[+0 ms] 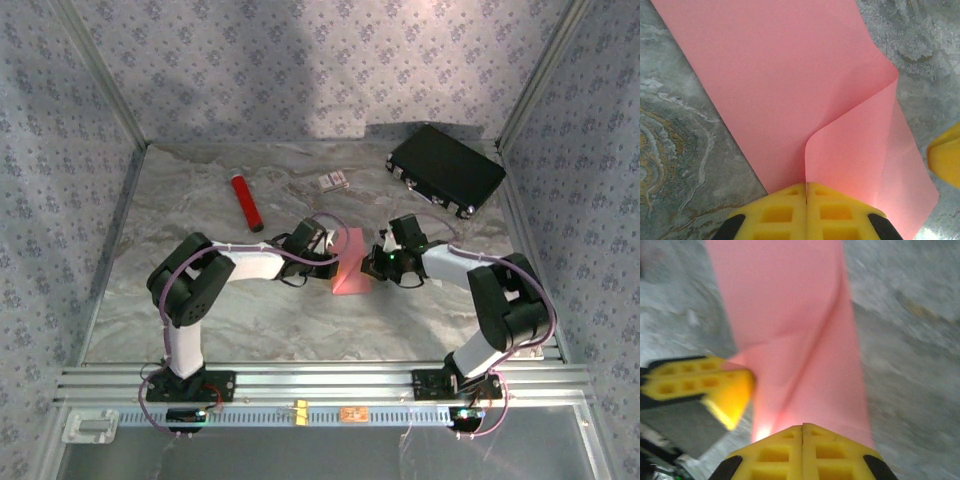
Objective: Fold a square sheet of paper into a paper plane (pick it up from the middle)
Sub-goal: Fold the triangle a second time at the center of the table.
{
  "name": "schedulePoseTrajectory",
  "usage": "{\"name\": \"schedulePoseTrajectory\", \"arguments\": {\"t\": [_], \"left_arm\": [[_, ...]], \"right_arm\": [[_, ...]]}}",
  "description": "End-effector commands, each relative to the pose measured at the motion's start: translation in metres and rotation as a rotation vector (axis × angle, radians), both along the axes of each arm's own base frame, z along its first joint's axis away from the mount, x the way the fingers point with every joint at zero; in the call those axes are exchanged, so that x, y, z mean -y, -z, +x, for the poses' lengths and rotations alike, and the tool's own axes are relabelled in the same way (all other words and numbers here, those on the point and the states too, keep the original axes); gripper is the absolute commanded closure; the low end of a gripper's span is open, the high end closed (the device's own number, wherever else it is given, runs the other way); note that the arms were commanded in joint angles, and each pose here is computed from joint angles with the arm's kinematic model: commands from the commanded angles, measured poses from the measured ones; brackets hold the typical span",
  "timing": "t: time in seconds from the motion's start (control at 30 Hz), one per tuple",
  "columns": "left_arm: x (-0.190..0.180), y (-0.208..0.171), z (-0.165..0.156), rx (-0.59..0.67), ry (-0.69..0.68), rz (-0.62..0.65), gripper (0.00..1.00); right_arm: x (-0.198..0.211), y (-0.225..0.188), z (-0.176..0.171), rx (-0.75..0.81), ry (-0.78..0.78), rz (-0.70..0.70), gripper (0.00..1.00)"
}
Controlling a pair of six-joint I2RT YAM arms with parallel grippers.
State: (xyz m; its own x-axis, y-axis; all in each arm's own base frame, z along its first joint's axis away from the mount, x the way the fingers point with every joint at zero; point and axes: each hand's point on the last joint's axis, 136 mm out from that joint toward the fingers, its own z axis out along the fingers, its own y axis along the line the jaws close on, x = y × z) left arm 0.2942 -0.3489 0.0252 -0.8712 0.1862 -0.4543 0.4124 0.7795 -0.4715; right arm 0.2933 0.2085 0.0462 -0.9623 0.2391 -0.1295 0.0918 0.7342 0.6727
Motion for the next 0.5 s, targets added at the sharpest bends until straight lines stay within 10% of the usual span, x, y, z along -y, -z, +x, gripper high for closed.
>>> {"name": "schedulePoseTrajectory", "arguments": {"t": [0.0, 0.47], "left_arm": [[-0.006, 0.011, -0.005, -0.029, -0.008, 0.023, 1.0], [-0.007, 0.011, -0.005, -0.031, -0.008, 0.026, 1.0]], "right_arm": [[-0.021, -0.026, 0.016, 0.057, 0.012, 0.118, 0.97], [-0.045, -0.01, 0.022, 0.011, 0.001, 0.163, 0.98]]}}
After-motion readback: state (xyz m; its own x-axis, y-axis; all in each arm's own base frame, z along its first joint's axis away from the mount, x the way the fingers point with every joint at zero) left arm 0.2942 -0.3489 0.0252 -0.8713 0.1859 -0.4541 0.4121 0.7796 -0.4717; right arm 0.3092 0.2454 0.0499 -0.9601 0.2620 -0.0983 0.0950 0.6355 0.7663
